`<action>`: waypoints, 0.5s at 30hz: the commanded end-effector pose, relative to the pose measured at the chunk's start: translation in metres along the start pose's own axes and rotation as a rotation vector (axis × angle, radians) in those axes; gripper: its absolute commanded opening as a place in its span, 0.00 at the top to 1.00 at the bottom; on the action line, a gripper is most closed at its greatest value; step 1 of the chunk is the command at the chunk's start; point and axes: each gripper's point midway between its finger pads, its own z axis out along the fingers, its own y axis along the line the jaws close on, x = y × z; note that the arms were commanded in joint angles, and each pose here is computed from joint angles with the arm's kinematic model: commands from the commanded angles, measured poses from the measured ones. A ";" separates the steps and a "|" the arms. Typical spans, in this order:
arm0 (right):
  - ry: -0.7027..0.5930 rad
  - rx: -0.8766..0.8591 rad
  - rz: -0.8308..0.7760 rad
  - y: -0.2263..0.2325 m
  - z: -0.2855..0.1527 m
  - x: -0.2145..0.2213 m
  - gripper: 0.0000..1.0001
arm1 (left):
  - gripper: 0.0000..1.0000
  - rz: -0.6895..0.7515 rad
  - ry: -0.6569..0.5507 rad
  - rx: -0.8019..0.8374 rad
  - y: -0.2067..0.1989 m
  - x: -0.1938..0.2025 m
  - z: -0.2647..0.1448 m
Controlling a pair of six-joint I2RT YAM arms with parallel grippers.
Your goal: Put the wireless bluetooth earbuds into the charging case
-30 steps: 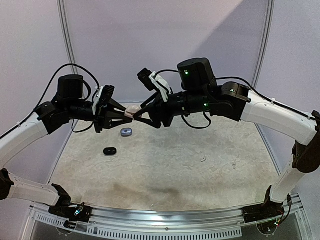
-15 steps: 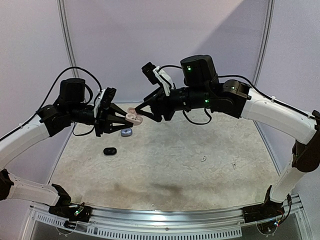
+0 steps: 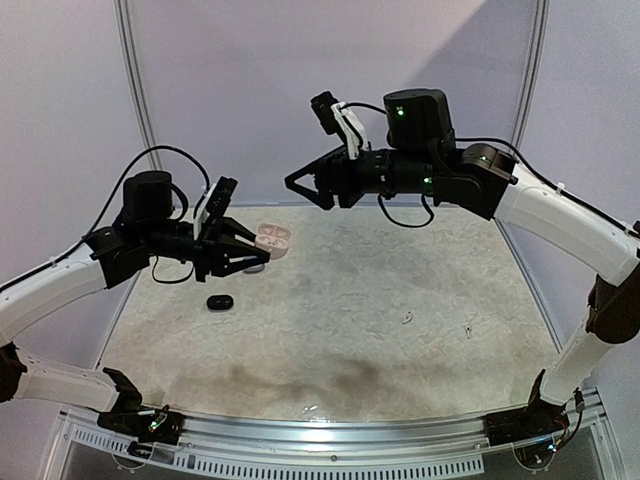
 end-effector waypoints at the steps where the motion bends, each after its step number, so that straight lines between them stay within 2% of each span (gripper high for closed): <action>1: 0.174 0.518 0.233 -0.113 -0.052 0.049 0.37 | 1.00 0.009 -0.053 -0.050 0.004 -0.007 -0.005; 4: 0.447 0.849 0.415 -0.178 -0.106 0.143 0.42 | 1.00 0.008 -0.074 -0.083 0.008 -0.005 -0.006; 6: 0.613 0.992 0.483 -0.200 -0.141 0.199 0.45 | 1.00 0.000 -0.094 -0.093 0.010 -0.006 -0.006; 9: 0.801 1.075 0.600 -0.214 -0.176 0.267 0.46 | 1.00 0.007 -0.104 -0.099 0.011 -0.006 -0.006; 11: 0.876 1.110 0.678 -0.218 -0.192 0.299 0.46 | 1.00 0.011 -0.103 -0.102 0.011 -0.005 -0.007; 15: 0.986 1.167 0.735 -0.226 -0.212 0.338 0.50 | 1.00 0.006 -0.104 -0.115 0.011 -0.003 -0.010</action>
